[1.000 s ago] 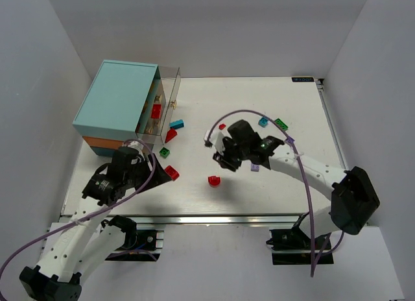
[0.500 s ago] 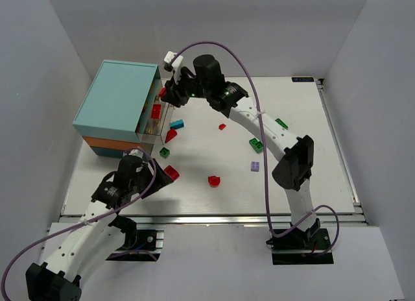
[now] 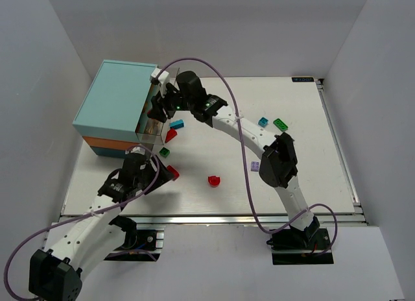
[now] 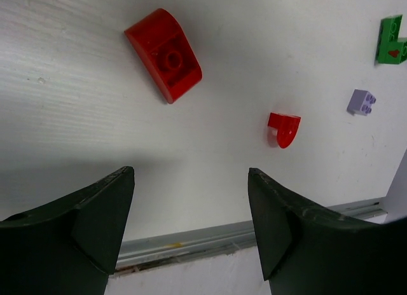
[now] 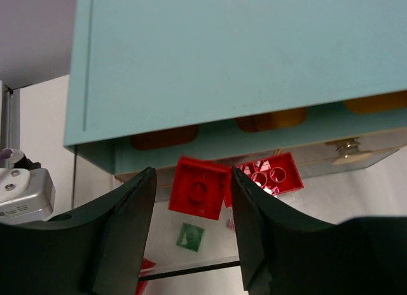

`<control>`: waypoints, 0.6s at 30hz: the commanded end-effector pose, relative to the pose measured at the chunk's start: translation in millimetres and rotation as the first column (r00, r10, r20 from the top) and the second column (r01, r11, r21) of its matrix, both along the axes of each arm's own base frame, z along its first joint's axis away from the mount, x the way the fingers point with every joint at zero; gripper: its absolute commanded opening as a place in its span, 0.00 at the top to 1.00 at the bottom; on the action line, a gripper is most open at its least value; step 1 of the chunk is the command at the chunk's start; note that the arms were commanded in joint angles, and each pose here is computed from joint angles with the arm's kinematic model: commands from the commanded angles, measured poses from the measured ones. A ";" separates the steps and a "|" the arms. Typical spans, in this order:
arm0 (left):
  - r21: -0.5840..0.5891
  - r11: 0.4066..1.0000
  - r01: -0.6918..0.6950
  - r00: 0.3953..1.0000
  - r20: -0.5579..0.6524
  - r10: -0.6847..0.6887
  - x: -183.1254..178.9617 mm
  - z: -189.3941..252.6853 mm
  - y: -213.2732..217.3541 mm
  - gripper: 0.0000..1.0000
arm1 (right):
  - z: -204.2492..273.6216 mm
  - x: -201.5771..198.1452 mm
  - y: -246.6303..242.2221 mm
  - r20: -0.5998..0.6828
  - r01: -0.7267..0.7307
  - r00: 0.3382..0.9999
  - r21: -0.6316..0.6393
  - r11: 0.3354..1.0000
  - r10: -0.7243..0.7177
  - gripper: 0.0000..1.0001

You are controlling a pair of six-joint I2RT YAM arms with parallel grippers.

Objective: Sort the legos into containers by color

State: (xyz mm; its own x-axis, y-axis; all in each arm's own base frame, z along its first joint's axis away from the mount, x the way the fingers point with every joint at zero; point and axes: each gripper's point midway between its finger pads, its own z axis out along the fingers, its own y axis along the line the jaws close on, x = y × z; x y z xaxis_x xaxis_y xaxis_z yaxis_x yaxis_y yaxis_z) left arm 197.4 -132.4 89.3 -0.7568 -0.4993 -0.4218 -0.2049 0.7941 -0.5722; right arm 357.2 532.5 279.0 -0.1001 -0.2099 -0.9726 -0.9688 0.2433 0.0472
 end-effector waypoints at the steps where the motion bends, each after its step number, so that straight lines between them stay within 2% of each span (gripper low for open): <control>1: 0.012 0.999 -0.032 0.999 0.031 0.032 11.8 0.3 1.1 0.18 | 41.3 8.0 -2.6 0.050 0.015 0.999 0.089 0.996 -0.020 0.43; 9: 0.102 0.984 -0.145 0.989 0.015 0.144 26.0 -13.3 19.4 0.19 | 72.2 8.4 -39.5 0.052 0.056 0.997 0.124 0.991 -0.062 0.30; 13: 0.123 0.975 -0.183 0.983 0.012 0.183 36.4 -18.6 18.5 0.19 | 90.2 4.0 -68.6 0.055 0.076 0.995 0.149 0.986 -0.085 0.30; 18: 0.146 0.971 -0.189 0.981 -0.010 0.192 51.7 -26.5 5.8 0.19 | 75.6 8.7 -105.5 -0.001 0.133 0.991 0.127 0.983 -0.134 0.29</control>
State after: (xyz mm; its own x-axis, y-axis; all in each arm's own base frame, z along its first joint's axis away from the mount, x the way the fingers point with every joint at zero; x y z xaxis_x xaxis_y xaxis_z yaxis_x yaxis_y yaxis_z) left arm 224.1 -118.2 47.2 -0.7174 -0.5391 -0.4412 -0.3692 0.8313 -0.4154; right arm 370.2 442.6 329.3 -0.1379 -0.1292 -0.9820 -0.9292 0.3601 0.0831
